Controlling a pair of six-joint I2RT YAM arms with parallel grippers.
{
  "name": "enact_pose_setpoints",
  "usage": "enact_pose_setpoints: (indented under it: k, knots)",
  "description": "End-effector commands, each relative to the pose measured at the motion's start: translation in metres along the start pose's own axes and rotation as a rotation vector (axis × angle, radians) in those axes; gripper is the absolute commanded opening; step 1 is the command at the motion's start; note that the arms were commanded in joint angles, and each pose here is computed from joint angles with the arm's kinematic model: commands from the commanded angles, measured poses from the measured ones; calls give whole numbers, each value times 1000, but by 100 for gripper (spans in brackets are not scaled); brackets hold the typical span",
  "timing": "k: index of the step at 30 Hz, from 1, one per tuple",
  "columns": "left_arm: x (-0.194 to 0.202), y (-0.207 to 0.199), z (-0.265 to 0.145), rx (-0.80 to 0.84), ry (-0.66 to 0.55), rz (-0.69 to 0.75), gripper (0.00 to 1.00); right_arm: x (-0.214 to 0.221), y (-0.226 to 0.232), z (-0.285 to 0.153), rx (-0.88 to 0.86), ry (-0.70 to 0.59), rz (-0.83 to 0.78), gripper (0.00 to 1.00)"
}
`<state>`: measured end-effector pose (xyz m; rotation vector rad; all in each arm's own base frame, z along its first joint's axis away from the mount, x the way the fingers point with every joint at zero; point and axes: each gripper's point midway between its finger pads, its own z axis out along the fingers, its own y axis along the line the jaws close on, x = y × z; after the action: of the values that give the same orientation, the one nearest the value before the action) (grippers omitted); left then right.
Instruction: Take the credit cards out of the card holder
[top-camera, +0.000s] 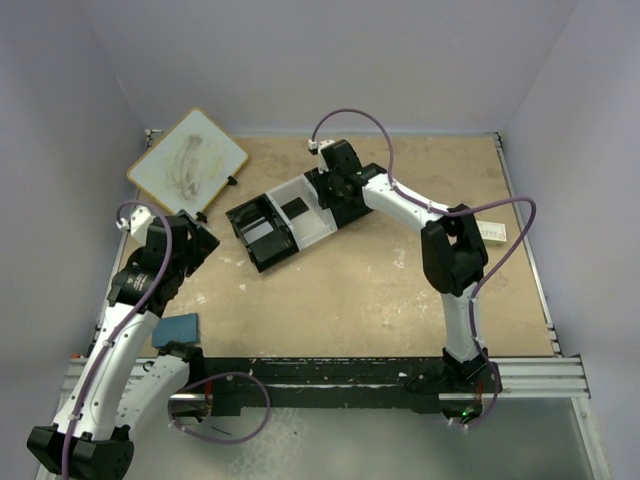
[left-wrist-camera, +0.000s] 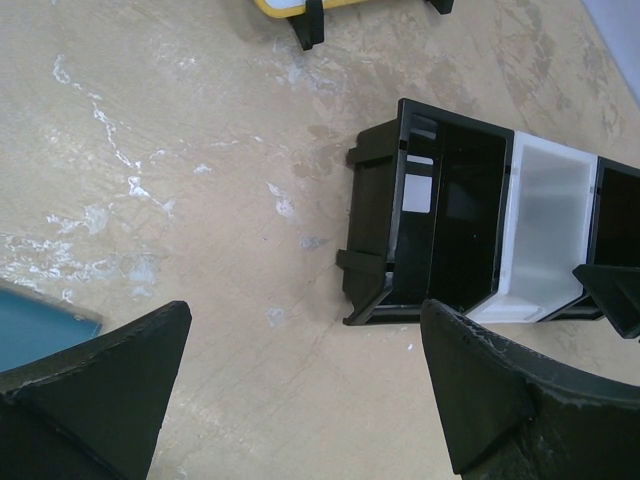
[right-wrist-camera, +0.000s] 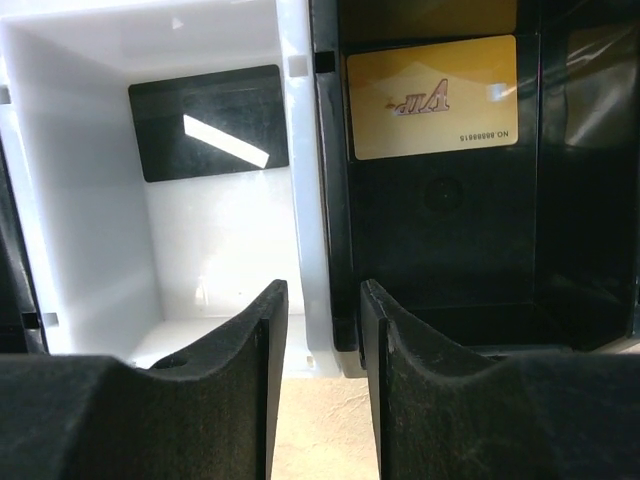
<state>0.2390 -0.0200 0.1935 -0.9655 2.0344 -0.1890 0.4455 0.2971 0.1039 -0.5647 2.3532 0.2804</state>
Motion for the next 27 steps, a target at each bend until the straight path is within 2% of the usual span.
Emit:
enact_pose_setpoints:
  k: [1,4,9,12,17,27]
  knots:
    - [-17,-4,-8,11,-55,-26,95,-2,-1,3,35,-21,24,38]
    - [-19,-4,-10,12,-63,-27,95,2,0,4,43,-7,24,32]
    - [-20,-3,-11,13,-67,-26,95,8,-2,-1,66,-7,65,29]
    - [-20,-3,-11,10,-66,-25,95,13,-5,-6,84,-12,95,21]
    - [-20,0,-12,4,-69,-23,95,23,-14,-19,137,-21,148,14]
    - [-14,1,-6,-5,-56,-23,95,46,-32,-64,236,-41,264,13]
